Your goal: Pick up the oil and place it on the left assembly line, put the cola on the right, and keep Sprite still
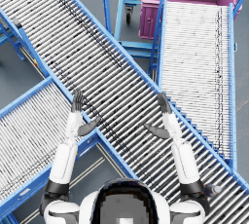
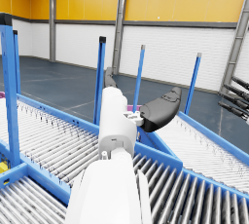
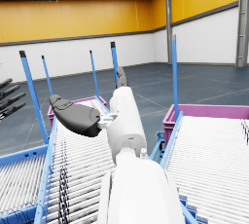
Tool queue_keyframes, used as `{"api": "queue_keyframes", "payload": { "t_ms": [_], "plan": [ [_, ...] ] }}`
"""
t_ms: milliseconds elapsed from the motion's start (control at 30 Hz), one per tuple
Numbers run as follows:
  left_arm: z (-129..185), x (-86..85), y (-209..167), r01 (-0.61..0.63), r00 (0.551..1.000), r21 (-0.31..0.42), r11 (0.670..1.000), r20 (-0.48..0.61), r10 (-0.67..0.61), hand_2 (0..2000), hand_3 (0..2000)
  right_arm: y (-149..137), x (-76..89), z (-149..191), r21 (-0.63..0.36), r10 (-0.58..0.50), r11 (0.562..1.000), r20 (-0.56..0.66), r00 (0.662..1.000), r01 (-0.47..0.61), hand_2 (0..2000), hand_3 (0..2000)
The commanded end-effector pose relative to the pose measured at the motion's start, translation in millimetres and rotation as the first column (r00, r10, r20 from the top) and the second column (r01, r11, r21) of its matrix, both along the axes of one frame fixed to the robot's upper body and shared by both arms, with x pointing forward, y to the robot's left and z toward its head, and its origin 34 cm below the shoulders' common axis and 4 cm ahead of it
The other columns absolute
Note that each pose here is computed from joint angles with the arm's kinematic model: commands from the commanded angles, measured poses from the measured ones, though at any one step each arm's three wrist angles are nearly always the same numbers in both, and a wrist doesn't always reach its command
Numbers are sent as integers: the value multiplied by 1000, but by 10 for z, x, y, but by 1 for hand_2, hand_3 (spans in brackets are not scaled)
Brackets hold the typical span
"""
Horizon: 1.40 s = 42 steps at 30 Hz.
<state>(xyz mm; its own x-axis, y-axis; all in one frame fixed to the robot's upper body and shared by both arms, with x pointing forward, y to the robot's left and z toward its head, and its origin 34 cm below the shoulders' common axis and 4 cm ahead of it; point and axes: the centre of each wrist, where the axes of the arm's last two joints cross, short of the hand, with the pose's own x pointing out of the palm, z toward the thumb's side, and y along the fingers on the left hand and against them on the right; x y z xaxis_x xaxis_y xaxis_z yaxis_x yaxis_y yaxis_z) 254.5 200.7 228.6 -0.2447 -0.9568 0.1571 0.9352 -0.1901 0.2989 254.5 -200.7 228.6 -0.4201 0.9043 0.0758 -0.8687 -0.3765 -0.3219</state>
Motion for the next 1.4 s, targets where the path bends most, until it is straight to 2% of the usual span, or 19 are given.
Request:
{"api": "queue_keyframes", "payload": {
  "t_ms": [33,1400],
  "plan": [
    [0,0,0,0,1000,0,1000,0,0,0,0,0,0,0,0,0,1000,0,1000,0,0,0],
    [0,0,0,0,1000,0,1000,0,0,0,0,0,0,0,0,0,1000,0,1000,0,0,0]
  ]
}}
